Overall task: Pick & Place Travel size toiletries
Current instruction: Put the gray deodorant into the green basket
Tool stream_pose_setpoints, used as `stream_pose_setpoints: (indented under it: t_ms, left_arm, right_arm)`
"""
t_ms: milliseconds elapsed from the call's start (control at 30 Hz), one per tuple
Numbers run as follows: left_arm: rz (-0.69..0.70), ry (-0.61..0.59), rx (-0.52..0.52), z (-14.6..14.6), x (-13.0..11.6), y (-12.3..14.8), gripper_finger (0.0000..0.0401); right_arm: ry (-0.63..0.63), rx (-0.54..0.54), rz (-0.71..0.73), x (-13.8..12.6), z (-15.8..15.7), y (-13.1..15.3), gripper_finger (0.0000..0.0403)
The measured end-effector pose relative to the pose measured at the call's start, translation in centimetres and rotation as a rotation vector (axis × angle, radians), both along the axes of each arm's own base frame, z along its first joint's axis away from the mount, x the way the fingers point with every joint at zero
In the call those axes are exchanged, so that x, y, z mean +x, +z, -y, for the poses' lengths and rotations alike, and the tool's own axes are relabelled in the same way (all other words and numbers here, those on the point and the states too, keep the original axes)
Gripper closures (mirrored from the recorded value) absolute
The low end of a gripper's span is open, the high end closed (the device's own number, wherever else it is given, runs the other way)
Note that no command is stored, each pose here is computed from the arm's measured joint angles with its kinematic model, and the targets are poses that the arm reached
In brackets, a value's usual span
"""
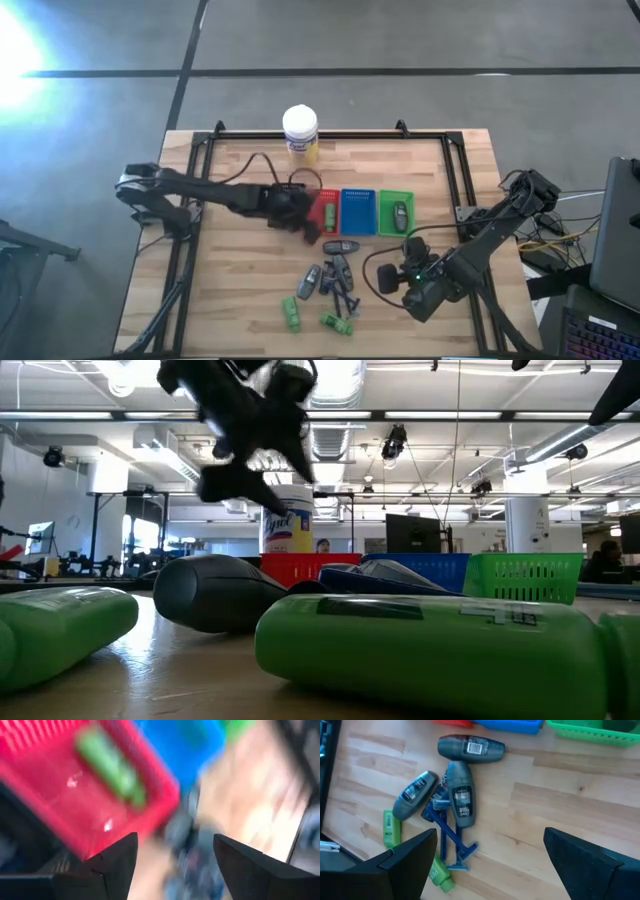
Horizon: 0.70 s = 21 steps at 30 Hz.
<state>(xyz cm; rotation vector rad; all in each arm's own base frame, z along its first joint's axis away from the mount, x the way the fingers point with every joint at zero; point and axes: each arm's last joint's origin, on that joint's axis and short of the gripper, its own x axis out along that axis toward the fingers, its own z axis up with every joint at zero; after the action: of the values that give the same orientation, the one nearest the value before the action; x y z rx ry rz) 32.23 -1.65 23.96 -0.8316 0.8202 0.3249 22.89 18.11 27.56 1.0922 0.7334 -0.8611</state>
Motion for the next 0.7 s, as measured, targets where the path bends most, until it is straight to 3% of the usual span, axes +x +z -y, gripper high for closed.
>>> stream_pose_setpoints:
  t_ms: [100,167,400,700]
  left_arm:
    - [-0.136,-0.099,0.040,2.7,-1.7,-0.4,0.0138]
    - [-0.182,-0.104,0.070,4.4,-2.4,-0.7,0.0137]
    - [-0.184,-0.011,-0.005,9.2,-2.4,-2.3,0.0121]
    - [-0.162,0.053,-0.103,12.4,-1.8,-4.2,0.0077]
  right_arm:
    - [0.032,0.011,-0.033,-0.1,0.0,-0.1,0.0039]
    - [0.057,0.016,-0.054,-0.1,-0.1,-0.2,0.0039]
    - [0.140,0.015,-0.122,-0.3,-0.1,-0.3,0.0039]
    - [0.171,0.018,-0.138,-0.4,-0.1,-0.3,0.0039]
